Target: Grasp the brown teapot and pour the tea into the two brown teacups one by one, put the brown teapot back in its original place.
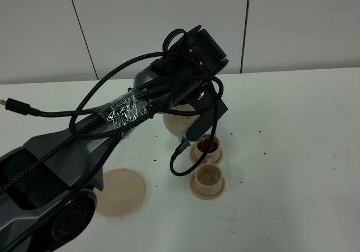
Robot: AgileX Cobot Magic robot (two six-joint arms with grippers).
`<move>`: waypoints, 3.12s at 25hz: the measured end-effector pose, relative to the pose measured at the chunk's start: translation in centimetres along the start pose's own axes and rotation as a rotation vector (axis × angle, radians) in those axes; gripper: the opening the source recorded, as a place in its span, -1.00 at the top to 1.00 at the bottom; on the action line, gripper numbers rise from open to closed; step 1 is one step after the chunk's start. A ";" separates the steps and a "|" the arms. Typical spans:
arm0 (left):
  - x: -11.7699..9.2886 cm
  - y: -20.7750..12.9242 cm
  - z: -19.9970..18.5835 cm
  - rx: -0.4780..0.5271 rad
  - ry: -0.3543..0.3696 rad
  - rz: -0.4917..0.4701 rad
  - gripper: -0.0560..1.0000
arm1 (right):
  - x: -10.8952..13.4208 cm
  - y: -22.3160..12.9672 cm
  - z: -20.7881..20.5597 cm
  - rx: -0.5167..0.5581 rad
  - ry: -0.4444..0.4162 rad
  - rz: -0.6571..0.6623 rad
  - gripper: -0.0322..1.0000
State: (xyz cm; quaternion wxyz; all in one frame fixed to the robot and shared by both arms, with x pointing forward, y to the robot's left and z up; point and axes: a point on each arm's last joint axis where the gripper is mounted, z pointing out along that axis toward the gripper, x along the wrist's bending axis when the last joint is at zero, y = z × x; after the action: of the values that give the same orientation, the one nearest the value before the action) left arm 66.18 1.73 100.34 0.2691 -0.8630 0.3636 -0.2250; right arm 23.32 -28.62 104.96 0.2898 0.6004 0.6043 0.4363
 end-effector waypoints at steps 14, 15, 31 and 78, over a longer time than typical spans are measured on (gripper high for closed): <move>0.0 0.0 0.0 0.000 0.000 0.000 0.58 | 0.0 0.0 0.0 0.000 0.000 0.000 0.47; 0.0 0.0 0.0 0.000 0.000 0.000 0.58 | 0.0 0.0 0.0 0.000 0.000 0.000 0.47; 0.0 0.0 0.0 0.000 0.000 -0.006 0.58 | 0.0 0.0 0.0 0.000 0.000 0.000 0.47; -0.8 -0.5 1.1 -0.088 -0.068 -0.308 0.58 | 0.0 0.0 0.0 0.000 0.000 0.000 0.47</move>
State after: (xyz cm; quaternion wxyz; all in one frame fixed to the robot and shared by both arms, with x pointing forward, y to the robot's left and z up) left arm 66.55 2.99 99.72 0.2053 -0.9267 0.2270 -0.2179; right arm 23.32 -28.62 104.96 0.2898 0.6004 0.6043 0.4363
